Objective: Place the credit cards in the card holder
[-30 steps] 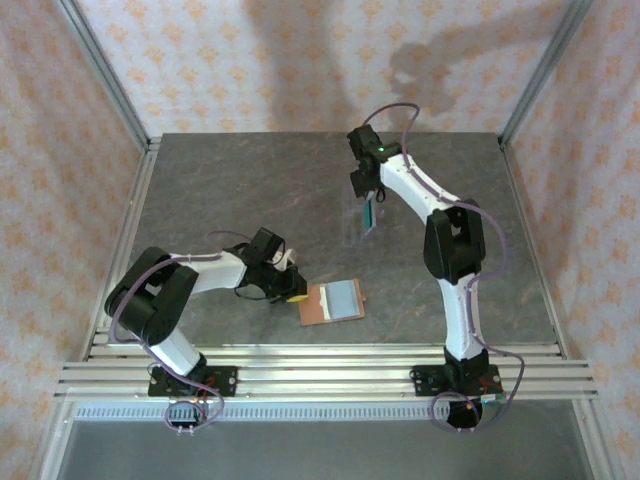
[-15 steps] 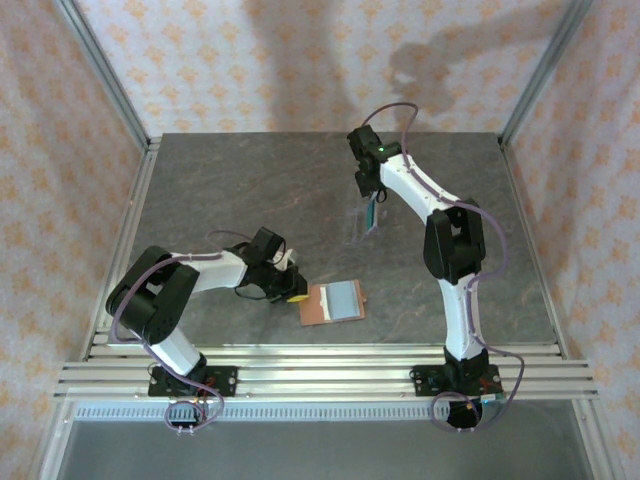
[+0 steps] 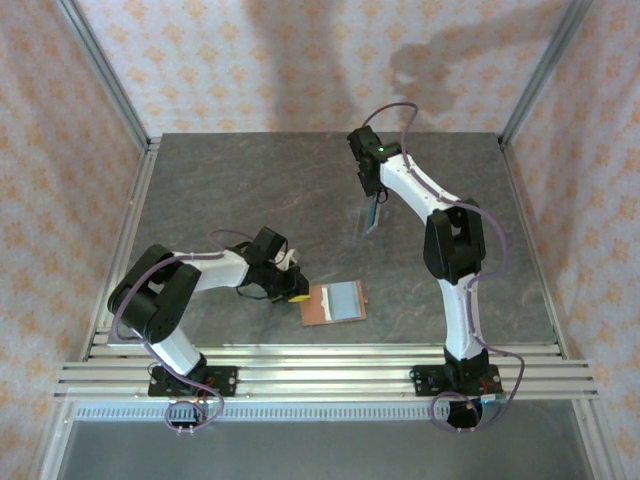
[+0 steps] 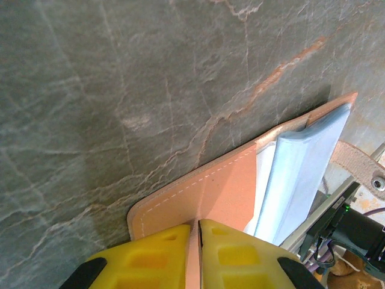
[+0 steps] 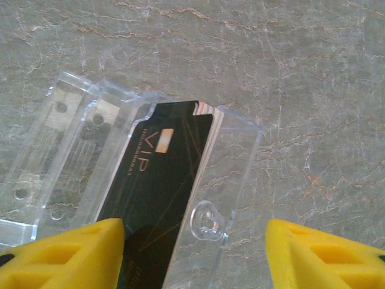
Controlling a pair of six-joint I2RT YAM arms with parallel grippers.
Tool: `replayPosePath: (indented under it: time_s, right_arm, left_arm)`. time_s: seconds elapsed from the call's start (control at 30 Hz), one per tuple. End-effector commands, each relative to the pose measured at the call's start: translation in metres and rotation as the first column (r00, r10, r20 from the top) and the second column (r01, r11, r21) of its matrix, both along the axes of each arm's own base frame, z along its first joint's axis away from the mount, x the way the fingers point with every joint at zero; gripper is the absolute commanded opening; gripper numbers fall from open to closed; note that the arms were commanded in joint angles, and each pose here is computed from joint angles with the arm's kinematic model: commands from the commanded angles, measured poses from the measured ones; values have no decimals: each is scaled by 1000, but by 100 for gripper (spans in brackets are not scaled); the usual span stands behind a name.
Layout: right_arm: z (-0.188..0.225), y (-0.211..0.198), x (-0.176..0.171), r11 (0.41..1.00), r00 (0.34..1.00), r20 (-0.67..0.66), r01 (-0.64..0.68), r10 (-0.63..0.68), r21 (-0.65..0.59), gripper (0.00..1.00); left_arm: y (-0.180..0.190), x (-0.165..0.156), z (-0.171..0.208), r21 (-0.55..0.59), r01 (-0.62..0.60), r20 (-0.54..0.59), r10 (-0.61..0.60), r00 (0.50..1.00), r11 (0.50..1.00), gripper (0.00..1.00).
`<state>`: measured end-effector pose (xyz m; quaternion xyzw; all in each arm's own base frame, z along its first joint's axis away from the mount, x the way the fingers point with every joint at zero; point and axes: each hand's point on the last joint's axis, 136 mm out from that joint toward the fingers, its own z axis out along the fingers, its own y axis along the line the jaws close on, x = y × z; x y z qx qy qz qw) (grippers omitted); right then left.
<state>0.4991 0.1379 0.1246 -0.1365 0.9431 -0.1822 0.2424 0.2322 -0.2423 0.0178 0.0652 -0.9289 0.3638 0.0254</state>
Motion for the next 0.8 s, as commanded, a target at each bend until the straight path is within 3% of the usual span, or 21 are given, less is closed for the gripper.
replayPosePath:
  time_s: [0.0, 0.33, 0.5, 0.7, 0.77]
  right_arm:
    - [23, -10, -8, 999, 1000, 16, 15, -15, -40, 59]
    - [25, -7, -9, 1000, 1000, 11, 12, -12, -21, 47]
    - [22, -6, -9, 1000, 1000, 2, 10, -10, -14, 28]
    - [21, -4, -10, 1000, 1000, -8, 5, -5, -4, 23]
    - [21, -3, -10, 1000, 1000, -10, 4, -4, -1, 17]
  left_arm:
    - [4, -14, -16, 53, 26, -59, -23, 998, 998, 15]
    - [3, -14, -17, 54, 29, -60, -25, 998, 998, 15]
    - [2, -15, -19, 55, 32, -65, -28, 997, 998, 15]
    - [1, -15, -20, 54, 36, -71, -32, 997, 998, 15]
    - [1, -15, -21, 54, 36, -73, -32, 997, 998, 15]
